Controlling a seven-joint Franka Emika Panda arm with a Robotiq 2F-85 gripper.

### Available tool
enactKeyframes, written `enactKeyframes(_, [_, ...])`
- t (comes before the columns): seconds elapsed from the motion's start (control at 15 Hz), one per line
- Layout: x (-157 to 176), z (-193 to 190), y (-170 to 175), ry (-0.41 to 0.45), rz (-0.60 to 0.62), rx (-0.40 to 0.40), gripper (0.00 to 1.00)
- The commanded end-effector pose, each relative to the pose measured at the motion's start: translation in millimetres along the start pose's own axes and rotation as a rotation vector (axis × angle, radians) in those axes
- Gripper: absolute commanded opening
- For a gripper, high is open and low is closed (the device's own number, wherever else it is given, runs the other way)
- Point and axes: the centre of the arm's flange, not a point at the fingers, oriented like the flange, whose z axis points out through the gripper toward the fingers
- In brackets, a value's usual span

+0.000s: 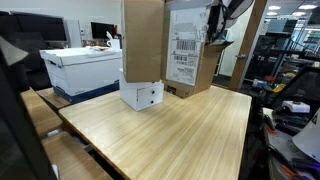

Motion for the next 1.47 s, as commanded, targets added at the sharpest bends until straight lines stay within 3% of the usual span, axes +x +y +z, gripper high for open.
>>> enactKeyframes(0.0, [-6.7,21.2,2.6,-0.021,-0.011,0.127,0.06])
enactKeyframes(0.2, [-12.5,31.3,0.0,-0.025,-0.024,0.224,0.06])
enactKeyframes(0.4, [-16.3,30.2,-1.5,-0.029,-0.05,0.269,0.06])
enactKeyframes(0.6, [-16.1,23.1,-0.3,-0.016,-0.067,0.281,0.06])
enactKeyframes(0.93, [-9.6,-7.0,12.5,0.08,-0.058,0.276,0.06])
enactKeyframes(1.07, [-7.2,-6.8,17.1,0.077,-0.049,0.255,0.06])
enactKeyframes(1.2, [-9.2,11.7,16.2,0.014,-0.029,0.203,0.06])
enactKeyframes(1.4, [-17.4,25.3,17.1,-0.038,-0.05,0.213,0.06])
